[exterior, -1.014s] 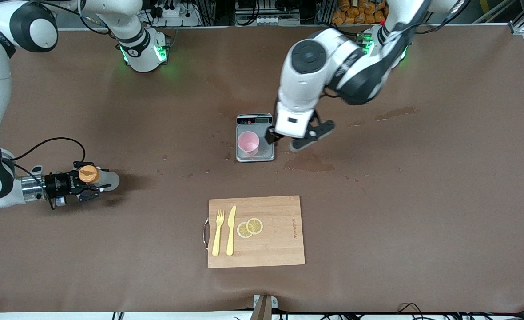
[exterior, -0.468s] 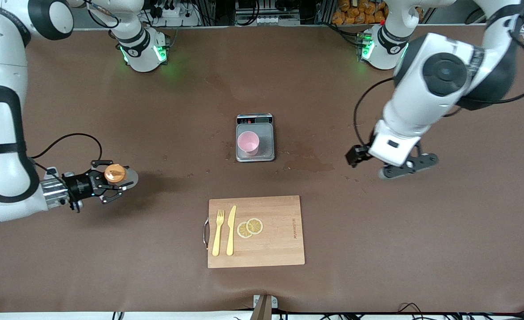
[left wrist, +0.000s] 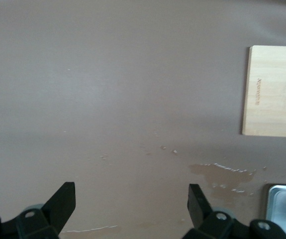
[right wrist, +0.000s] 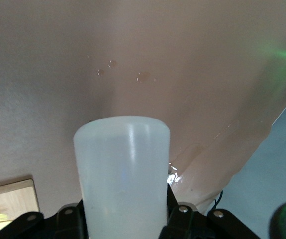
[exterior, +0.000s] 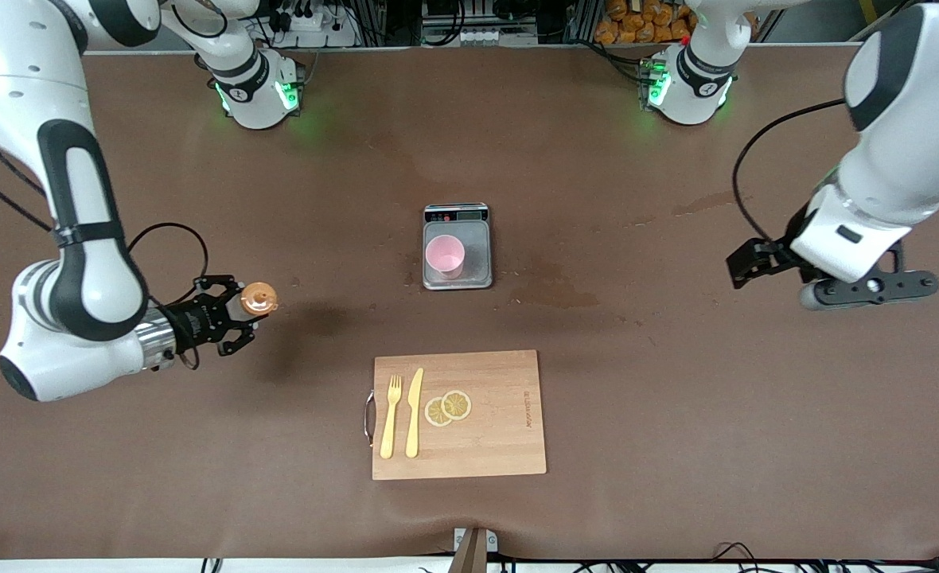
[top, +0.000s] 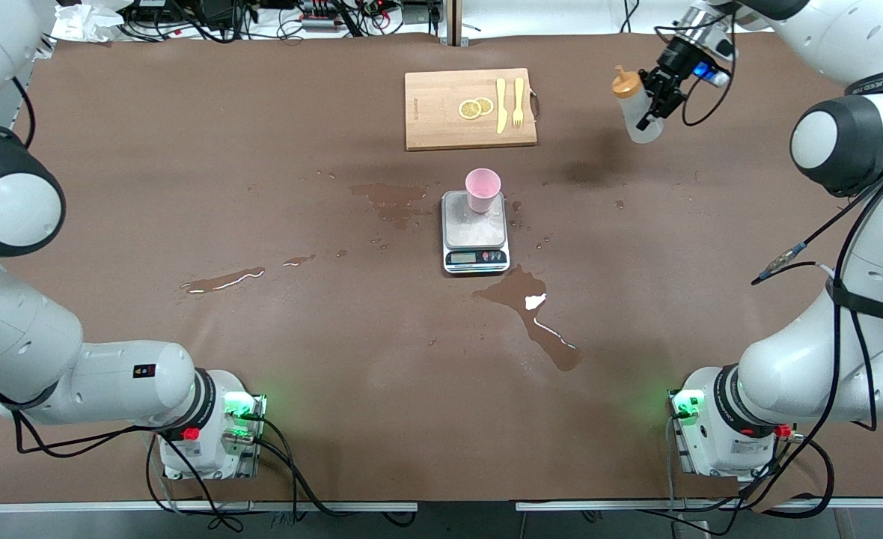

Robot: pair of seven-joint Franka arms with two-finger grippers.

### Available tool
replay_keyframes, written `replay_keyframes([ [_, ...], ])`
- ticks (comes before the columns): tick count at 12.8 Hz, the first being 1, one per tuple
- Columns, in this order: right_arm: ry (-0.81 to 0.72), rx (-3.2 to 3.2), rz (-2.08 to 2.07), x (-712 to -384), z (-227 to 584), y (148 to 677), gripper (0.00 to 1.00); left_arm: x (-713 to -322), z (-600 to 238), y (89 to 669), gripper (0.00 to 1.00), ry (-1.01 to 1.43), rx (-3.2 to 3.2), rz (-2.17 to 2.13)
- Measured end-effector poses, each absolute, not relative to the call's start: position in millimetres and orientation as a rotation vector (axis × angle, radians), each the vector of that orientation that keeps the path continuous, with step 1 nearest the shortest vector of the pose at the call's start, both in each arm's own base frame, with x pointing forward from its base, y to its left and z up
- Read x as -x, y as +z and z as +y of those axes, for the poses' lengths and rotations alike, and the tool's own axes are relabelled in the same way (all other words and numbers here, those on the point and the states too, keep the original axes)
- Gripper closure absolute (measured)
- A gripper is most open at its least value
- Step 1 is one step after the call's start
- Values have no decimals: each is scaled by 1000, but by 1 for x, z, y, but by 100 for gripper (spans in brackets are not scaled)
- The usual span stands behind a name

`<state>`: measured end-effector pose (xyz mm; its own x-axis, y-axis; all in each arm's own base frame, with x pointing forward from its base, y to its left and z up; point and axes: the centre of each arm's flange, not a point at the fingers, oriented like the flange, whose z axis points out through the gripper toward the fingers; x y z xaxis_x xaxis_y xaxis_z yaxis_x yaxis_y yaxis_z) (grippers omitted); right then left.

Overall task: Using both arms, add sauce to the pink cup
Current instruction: 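Move the bottle with the right gripper over the pink cup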

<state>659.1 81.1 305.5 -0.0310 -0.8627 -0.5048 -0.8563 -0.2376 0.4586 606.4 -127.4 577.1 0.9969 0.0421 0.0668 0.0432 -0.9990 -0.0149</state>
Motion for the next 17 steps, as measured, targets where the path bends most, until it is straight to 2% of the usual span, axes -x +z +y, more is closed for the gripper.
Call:
replay_keyframes([
  [4, -983, -2085, -1948, -650, 149, 312, 47, -611, -84, 584, 0, -102, 3116, -50],
  [9, -857, -1971, -1996, -635, 211, 308, 48, -604, -65, 598, 0, -104, 3105, -66],
  [17, -622, -1842, -1969, -595, 287, 287, 49, -603, -32, 599, 0, -72, 3099, -39],
])
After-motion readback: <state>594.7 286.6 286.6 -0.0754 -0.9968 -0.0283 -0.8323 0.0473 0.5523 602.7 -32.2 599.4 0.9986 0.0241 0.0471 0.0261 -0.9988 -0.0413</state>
